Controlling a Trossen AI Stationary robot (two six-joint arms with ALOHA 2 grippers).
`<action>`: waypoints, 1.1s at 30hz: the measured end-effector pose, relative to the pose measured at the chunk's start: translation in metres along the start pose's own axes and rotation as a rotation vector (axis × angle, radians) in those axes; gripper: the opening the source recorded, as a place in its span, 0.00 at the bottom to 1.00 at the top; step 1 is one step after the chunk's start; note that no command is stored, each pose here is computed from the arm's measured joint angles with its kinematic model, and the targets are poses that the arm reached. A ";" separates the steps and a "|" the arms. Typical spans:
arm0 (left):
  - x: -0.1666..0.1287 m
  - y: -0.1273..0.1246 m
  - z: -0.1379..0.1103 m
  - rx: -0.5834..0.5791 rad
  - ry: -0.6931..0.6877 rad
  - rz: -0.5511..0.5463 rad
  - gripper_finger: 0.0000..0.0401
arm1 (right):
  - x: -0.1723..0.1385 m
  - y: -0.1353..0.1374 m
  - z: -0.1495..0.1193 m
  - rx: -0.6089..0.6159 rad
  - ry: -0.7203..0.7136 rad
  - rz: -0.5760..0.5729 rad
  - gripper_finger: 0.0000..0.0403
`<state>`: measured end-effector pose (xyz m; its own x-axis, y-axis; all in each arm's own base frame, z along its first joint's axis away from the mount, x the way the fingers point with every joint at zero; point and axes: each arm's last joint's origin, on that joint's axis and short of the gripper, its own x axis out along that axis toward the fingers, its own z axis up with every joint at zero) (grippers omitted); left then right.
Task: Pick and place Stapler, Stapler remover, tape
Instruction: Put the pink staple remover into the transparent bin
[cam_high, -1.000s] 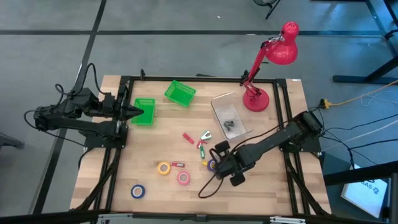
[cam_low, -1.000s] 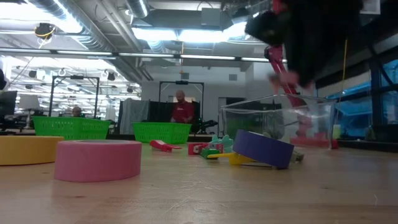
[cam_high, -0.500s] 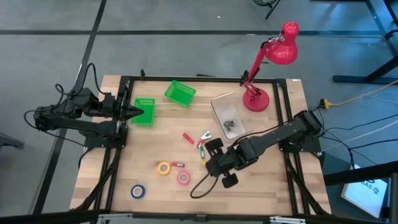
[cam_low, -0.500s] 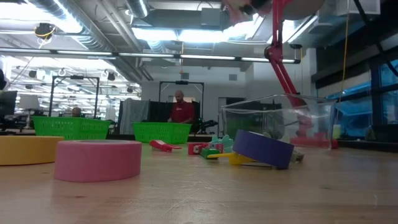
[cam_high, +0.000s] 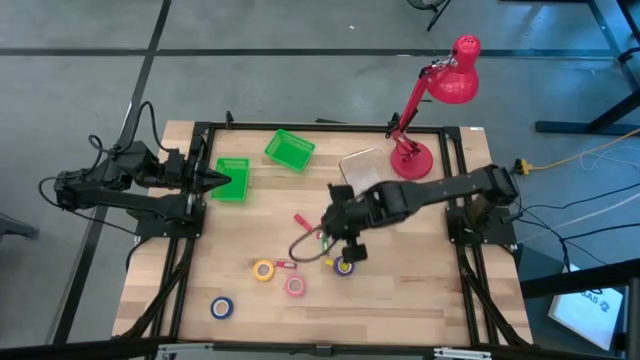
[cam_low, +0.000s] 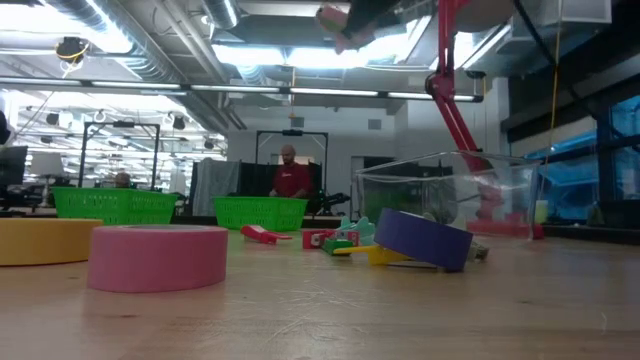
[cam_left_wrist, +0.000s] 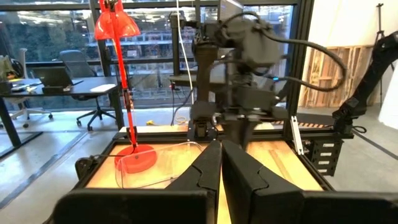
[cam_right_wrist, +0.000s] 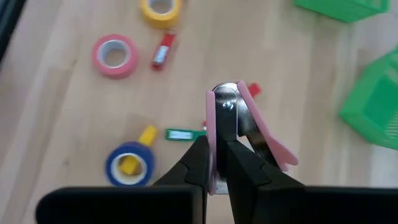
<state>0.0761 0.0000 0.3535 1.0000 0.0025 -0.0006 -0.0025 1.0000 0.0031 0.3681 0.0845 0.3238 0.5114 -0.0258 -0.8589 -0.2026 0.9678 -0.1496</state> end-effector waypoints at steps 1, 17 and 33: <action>0.000 0.000 0.000 0.000 0.000 0.000 0.02 | -0.001 -0.006 -0.001 0.006 0.000 -0.007 0.08; 0.000 0.000 0.000 0.000 0.000 0.000 0.02 | -0.020 -0.085 -0.019 0.090 0.016 -0.116 0.09; 0.000 0.000 0.000 0.000 0.000 0.000 0.02 | -0.019 -0.124 -0.038 0.285 0.097 -0.163 0.09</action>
<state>0.0762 0.0000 0.3534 1.0000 0.0023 -0.0007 -0.0023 1.0000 0.0032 0.3512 -0.0445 0.3403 0.4330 -0.1960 -0.8798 0.1237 0.9798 -0.1573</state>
